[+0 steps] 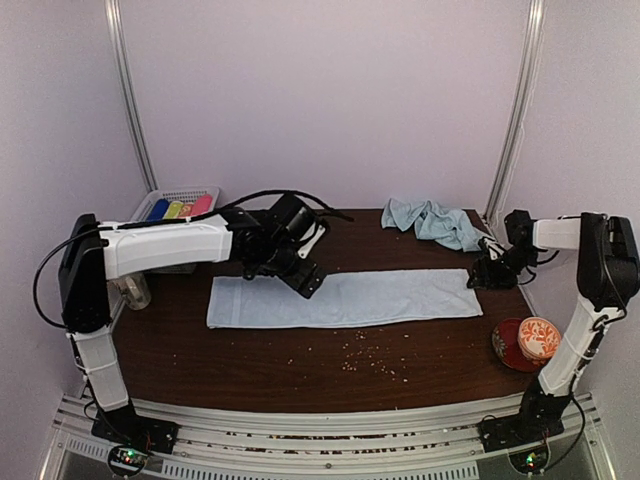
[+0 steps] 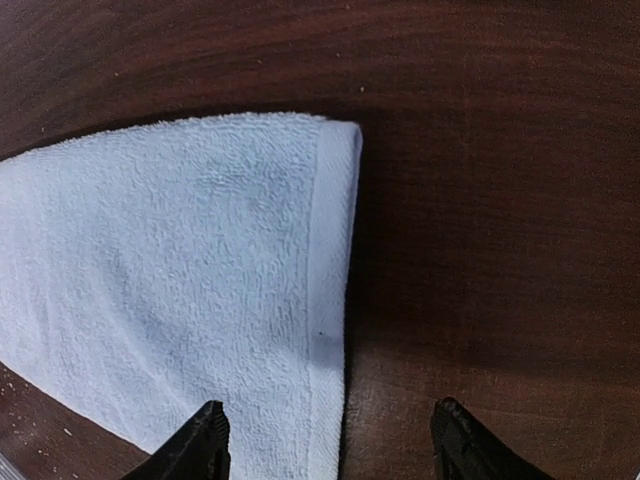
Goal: Roll the towels
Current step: Pick up the towel from the center of the board.
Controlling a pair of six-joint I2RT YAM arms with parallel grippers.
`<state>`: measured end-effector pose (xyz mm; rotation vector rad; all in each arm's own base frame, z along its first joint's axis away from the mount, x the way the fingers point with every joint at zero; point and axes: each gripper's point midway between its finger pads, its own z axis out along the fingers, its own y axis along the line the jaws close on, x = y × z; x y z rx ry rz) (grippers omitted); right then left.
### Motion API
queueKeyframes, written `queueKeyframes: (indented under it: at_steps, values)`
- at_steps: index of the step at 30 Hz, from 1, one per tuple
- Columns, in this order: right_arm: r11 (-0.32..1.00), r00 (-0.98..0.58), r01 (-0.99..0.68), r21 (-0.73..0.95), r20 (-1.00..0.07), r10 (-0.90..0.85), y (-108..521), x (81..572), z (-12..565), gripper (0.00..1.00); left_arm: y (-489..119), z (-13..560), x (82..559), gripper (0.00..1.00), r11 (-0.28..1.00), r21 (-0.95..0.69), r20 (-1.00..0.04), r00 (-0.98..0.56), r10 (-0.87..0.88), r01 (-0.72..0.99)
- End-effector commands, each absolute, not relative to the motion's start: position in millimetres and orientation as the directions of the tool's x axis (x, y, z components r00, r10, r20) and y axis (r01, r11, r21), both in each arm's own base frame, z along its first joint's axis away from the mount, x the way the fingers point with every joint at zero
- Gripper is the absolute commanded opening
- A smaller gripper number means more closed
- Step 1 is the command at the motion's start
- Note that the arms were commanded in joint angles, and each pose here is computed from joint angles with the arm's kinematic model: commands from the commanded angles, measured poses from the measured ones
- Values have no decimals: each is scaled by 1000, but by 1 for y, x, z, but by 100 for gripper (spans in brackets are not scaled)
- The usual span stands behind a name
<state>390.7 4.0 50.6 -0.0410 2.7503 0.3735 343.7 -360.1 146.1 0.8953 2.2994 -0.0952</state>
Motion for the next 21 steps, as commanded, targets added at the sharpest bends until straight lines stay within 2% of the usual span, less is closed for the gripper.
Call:
queueKeyframes:
  at_steps: [1, 7, 16, 21]
  values:
    - [971, -945, -37, 237, -324, 43, -1, 385, 34, 69, -335, 149, 332, 98, 785, 182, -605, -562, 565, 593]
    - [977, -955, -12, 211, -292, 51, -6, 374, 18, 68, -306, 151, 314, 98, 789, 204, -607, -558, 566, 579]
    - [953, -972, -16, 304, -228, 56, 11, 363, 1, 50, -284, 161, 312, 98, 801, 258, -655, -512, 556, 540]
    - [937, -977, -28, 348, -209, 49, 22, 358, -2, 50, -282, 165, 312, 98, 802, 264, -666, -500, 553, 535]
